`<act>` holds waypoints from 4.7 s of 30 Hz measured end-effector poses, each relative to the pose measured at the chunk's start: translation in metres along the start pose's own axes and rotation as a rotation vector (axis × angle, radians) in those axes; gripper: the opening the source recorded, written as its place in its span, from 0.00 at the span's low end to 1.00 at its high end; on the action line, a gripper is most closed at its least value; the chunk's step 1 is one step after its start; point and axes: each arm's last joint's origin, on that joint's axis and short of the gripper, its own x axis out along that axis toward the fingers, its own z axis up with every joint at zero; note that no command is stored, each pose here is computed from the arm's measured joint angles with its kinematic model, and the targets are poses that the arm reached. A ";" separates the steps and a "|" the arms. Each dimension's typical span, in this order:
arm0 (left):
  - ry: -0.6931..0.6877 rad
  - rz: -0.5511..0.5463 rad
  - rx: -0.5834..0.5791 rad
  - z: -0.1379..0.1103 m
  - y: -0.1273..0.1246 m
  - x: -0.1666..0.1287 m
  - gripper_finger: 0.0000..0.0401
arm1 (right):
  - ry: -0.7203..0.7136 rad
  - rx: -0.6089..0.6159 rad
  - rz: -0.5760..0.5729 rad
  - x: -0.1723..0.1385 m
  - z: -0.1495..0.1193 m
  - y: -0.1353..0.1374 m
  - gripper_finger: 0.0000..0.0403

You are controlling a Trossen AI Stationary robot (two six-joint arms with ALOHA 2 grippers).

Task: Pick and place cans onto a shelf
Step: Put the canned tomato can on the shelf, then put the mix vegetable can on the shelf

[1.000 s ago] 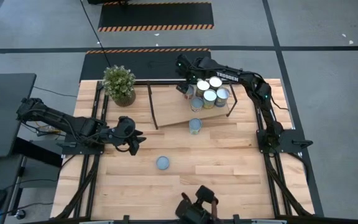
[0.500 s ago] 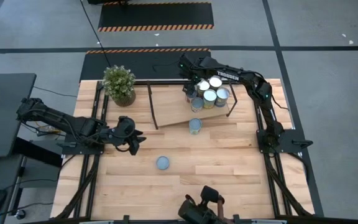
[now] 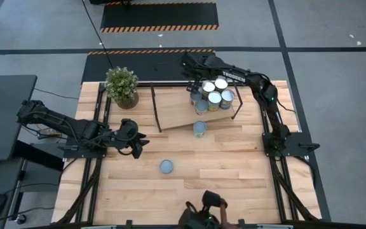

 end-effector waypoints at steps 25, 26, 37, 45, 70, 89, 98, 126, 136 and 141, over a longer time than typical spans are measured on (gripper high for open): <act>0.000 0.000 0.009 0.000 0.000 0.000 0.43 | -0.001 -0.097 -0.004 0.004 -0.001 0.047 0.86; 0.000 0.000 0.008 0.000 0.000 0.000 0.43 | -0.017 -0.091 -0.007 0.002 0.001 0.046 0.86; 0.000 0.000 0.032 0.000 0.000 0.000 0.43 | -0.069 -0.067 0.261 -0.032 0.012 0.077 0.86; 0.153 -0.141 0.096 -0.005 -0.004 -0.001 0.43 | -0.043 -0.220 0.486 -0.060 0.003 0.142 0.86; 0.199 -0.179 0.153 -0.013 -0.009 -0.005 0.43 | 0.206 -0.596 0.476 -0.083 -0.050 0.215 0.95; 0.165 -0.155 0.090 -0.019 -0.013 -0.010 0.43 | 0.134 -0.713 0.466 -0.069 -0.051 0.197 0.94; 0.146 -0.140 0.091 -0.019 -0.013 -0.010 0.43 | 0.265 -0.766 0.340 -0.037 -0.079 0.206 0.93; 0.146 -0.140 0.093 -0.019 -0.013 -0.010 0.43 | 0.278 -0.510 0.407 -0.038 -0.065 0.185 0.72; 0.126 -0.124 0.102 -0.018 -0.012 -0.010 0.43 | 0.130 -0.285 0.388 -0.079 -0.027 0.161 0.72; 0.122 -0.127 0.094 -0.018 -0.013 -0.010 0.43 | 0.052 -0.202 0.358 -0.081 -0.015 0.149 0.74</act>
